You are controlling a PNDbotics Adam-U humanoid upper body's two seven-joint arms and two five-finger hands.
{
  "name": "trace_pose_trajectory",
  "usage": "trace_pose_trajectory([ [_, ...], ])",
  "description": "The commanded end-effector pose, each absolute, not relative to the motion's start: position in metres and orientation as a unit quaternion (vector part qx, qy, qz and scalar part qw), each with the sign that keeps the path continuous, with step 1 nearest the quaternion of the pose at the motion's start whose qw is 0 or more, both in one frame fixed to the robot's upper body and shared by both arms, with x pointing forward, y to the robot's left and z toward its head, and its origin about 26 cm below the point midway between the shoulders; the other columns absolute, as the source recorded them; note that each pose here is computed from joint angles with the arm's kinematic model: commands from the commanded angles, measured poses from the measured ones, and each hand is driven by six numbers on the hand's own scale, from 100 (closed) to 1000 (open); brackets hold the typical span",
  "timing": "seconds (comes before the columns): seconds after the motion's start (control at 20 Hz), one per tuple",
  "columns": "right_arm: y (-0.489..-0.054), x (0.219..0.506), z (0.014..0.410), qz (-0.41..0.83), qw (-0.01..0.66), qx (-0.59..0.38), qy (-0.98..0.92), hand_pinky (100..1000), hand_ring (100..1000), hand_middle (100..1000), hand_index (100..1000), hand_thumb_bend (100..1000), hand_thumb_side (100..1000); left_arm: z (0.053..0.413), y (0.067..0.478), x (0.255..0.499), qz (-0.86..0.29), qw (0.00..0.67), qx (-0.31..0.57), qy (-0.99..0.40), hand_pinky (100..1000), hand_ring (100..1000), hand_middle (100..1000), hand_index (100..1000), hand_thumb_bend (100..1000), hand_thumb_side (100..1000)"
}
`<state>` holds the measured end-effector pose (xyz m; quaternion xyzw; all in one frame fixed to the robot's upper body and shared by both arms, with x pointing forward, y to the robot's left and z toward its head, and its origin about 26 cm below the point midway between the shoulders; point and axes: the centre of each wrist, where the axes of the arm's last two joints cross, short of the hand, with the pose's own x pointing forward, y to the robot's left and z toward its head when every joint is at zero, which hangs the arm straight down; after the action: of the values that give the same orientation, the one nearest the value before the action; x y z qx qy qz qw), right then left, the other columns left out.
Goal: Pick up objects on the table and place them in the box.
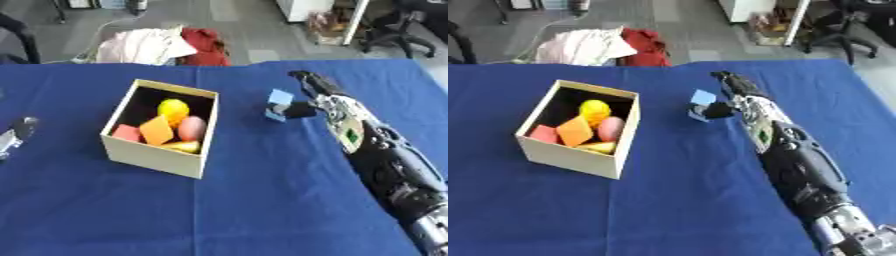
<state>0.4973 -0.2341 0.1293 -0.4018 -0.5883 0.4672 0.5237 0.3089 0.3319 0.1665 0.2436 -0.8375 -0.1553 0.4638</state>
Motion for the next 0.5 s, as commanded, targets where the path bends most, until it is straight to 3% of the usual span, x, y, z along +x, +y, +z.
trace_pose_trajectory([
  [0.05,-0.2456,0.5010,0.1419,0.456,0.521,-0.427,-0.582,878,892,947,1000,431,588,0.1764,0.3338,0.3082,-0.156,0.449,0.249,-0.844,780,751,604,699,687,422],
  [0.3,-0.2476,0.5008,0.1357,0.457,0.530,-0.432,-0.568,869,883,924,993,396,575,0.1771,0.3328,0.3086,-0.156,0.448,0.247,-0.845,780,751,603,699,687,422],
  [0.5,-0.2480,0.5004,0.1332,0.456,0.531,-0.439,-0.563,846,850,845,924,324,525,0.1767,0.3324,0.3086,-0.155,0.448,0.246,-0.845,781,751,603,699,687,422],
])
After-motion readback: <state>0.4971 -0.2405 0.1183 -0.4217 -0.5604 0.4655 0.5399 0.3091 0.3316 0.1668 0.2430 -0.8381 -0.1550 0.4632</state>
